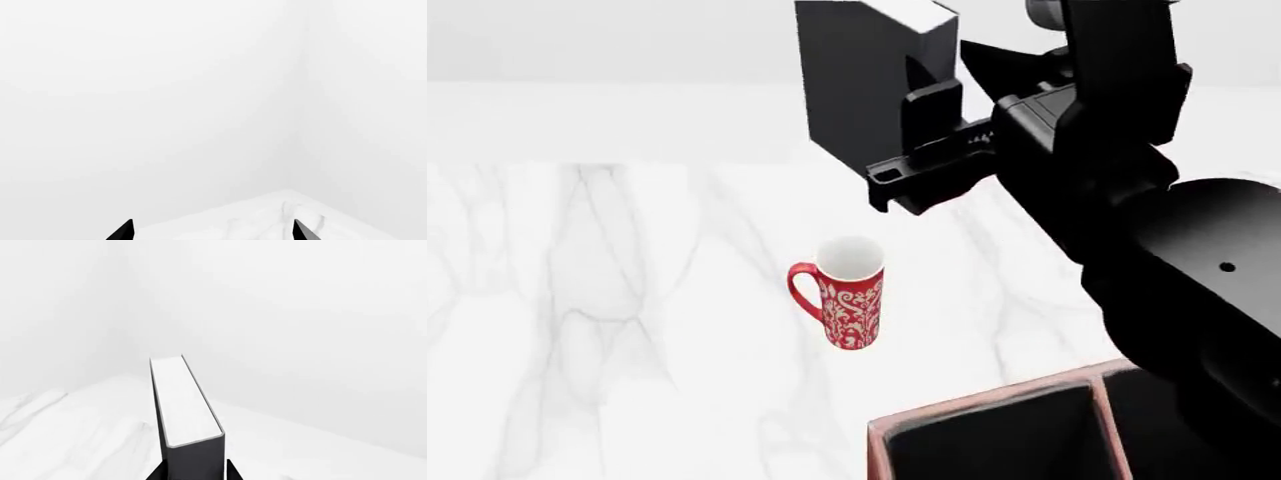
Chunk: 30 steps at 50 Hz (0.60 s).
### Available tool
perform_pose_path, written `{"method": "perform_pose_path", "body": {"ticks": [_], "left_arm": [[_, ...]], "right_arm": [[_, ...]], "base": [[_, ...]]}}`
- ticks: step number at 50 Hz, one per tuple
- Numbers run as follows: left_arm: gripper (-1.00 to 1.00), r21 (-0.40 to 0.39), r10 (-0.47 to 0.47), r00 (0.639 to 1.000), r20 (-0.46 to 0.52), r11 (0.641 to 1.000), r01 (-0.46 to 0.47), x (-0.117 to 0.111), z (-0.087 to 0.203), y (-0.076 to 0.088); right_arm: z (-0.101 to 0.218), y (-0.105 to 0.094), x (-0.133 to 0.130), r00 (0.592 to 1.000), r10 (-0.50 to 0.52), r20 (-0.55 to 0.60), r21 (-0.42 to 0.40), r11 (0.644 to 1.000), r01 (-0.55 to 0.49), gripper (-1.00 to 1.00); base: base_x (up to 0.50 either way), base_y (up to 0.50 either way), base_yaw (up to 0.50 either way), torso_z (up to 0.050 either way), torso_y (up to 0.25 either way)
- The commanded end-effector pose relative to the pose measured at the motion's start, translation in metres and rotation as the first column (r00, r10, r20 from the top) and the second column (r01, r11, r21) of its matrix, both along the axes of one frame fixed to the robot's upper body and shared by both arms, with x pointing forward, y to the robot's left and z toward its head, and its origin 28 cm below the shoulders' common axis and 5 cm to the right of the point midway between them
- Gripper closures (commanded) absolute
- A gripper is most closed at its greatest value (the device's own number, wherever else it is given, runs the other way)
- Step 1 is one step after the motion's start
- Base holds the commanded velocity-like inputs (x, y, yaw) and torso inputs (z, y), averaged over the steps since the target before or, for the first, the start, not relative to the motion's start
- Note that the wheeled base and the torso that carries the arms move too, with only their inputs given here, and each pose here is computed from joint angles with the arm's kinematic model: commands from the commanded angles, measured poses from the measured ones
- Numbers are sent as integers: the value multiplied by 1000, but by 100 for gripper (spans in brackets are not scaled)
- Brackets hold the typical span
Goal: Pick up the book and place it in the right compartment of the caddy.
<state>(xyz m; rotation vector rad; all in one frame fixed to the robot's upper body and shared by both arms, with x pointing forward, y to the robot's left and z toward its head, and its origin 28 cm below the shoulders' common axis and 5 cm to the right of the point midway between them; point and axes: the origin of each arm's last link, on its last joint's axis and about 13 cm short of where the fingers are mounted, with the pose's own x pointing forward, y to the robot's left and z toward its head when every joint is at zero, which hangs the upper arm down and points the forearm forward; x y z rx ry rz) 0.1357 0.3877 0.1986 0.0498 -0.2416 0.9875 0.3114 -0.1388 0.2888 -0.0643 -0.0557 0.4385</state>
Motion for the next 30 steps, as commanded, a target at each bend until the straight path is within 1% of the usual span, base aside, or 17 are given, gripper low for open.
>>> {"method": "perform_pose_path", "body": {"ticks": [1, 3, 4, 5, 7, 11, 13, 18, 22, 23, 24, 26, 27, 28, 29, 30], "left_arm": [[-100, -1, -1, 1000, 0, 1000, 1, 0, -1, 0], [-100, -1, -1, 1000, -1, 1000, 1, 1, -1, 0], [-100, -2, -2, 1000, -2, 1000, 2, 1, -2, 0], [-100, -2, -2, 1000, -2, 1000, 2, 1, -2, 0], [-100, -4, -2, 1000, -1, 1000, 2, 1, -2, 0], [-100, -2, -1, 1000, -1, 1000, 1, 1, -2, 1], [-100, -4, -2, 1000, -1, 1000, 2, 1, -3, 1], [-100, -8, -4, 1000, -4, 1000, 4, 1, -5, 1], [-100, -8, -2, 1000, -2, 1000, 2, 0, -4, 2], [-100, -9, -2, 1000, -2, 1000, 2, 0, -4, 2], [-100, -9, -1, 1000, -2, 1000, 1, 0, -4, 2], [-100, -10, 0, 1000, -2, 1000, 0, 0, -5, 3], [-100, -11, -1, 1000, -2, 1000, 1, 0, -5, 3], [-100, -11, -1, 1000, -3, 1000, 1, 0, -6, 3], [-100, -11, -1, 1000, -4, 1000, 0, 0, -6, 3], [-100, -12, 0, 1000, -4, 1000, 0, 0, -6, 3]], "right_arm": [[8, -39, -11, 979, -198, 54, 48, 979, 196, 100], [8, -43, -13, 976, -214, 50, 56, 976, 211, 100], [6, -48, -15, 969, -242, 48, 60, 969, 239, 100], [6, -50, -16, 967, -250, 46, 65, 967, 246, 100], [4, -55, -19, 961, -274, 45, 61, 961, 271, 100], [0, -66, -24, 942, -332, 46, 57, 942, 329, 100], [1, -72, -27, 932, -359, 46, 69, 932, 356, 100], [-1, -80, -31, 918, -396, 36, 85, 916, 392, 100], [-5, -87, -35, 893, -448, 37, 77, 892, 445, 100], [-5, -91, -37, 887, -460, 32, 89, 886, 456, 100], [-5, -92, -38, 879, -476, 40, 80, 878, 472, 100], [-5, -95, -41, 875, -483, 32, 103, 872, 478, 100], [-5, -97, -42, 870, -492, 37, 96, 868, 487, 100], [-5, -99, -43, 858, -512, 41, 94, 857, 507, 100], [-5, -102, -45, 856, -516, 36, 101, 854, 510, 100], [-6, -104, -46, 837, -544, 57, 76, 838, 540, 100]], "base": [[0, 0, 0, 0, 0], [0, 0, 0, 0, 0], [0, 0, 0, 0, 0], [0, 0, 0, 0, 0], [0, 0, 0, 0, 5], [0, 0, 0, 0, 0], [0, 0, 0, 0, 5], [0, 0, 0, 0, 0], [0, 0, 0, 0, 3], [0, 0, 0, 0, 0], [0, 0, 0, 0, 0], [0, 0, 0, 0, 0], [0, 0, 0, 0, 11], [0, 0, 0, 0, 0], [0, 0, 0, 0, 0], [0, 0, 0, 0, 0]]}}
